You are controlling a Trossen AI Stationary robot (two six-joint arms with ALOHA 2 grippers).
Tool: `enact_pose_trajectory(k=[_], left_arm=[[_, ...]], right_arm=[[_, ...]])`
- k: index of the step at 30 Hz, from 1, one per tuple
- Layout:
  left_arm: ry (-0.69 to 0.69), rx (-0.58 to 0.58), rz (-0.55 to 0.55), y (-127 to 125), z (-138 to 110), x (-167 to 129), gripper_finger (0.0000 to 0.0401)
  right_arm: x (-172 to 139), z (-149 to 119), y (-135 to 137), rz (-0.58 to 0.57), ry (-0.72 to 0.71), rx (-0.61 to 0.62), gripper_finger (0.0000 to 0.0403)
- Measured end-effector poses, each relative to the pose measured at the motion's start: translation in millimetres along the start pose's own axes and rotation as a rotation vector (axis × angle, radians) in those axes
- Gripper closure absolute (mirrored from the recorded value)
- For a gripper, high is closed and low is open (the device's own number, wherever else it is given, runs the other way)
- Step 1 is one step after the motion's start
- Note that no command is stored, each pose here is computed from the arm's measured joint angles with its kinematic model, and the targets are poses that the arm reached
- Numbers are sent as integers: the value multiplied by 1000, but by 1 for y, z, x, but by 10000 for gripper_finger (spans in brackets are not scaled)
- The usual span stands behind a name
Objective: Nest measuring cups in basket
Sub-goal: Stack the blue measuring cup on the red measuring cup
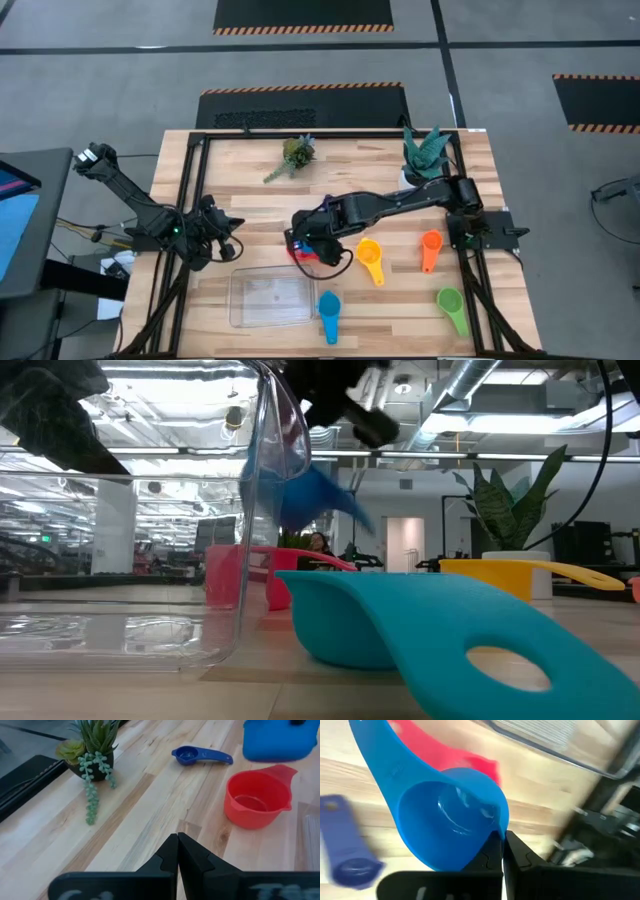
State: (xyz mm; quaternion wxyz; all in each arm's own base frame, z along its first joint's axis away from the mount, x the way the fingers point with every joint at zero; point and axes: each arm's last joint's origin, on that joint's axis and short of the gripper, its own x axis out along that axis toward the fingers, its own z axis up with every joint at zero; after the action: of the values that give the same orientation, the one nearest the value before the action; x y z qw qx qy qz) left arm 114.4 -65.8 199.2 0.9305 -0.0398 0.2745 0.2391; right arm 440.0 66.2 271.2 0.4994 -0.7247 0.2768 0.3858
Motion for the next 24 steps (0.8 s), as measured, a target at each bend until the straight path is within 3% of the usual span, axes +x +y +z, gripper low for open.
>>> enact_pose_trajectory(k=[8, 24], left_arm=[[1, 2, 2, -1, 0, 0, 401], [20, 0, -13, -1, -1, 0, 401]], right_arm=[[21, 2, -1, -10, -3, 2, 397], [20, -1, -3, -24, 10, 30, 355]])
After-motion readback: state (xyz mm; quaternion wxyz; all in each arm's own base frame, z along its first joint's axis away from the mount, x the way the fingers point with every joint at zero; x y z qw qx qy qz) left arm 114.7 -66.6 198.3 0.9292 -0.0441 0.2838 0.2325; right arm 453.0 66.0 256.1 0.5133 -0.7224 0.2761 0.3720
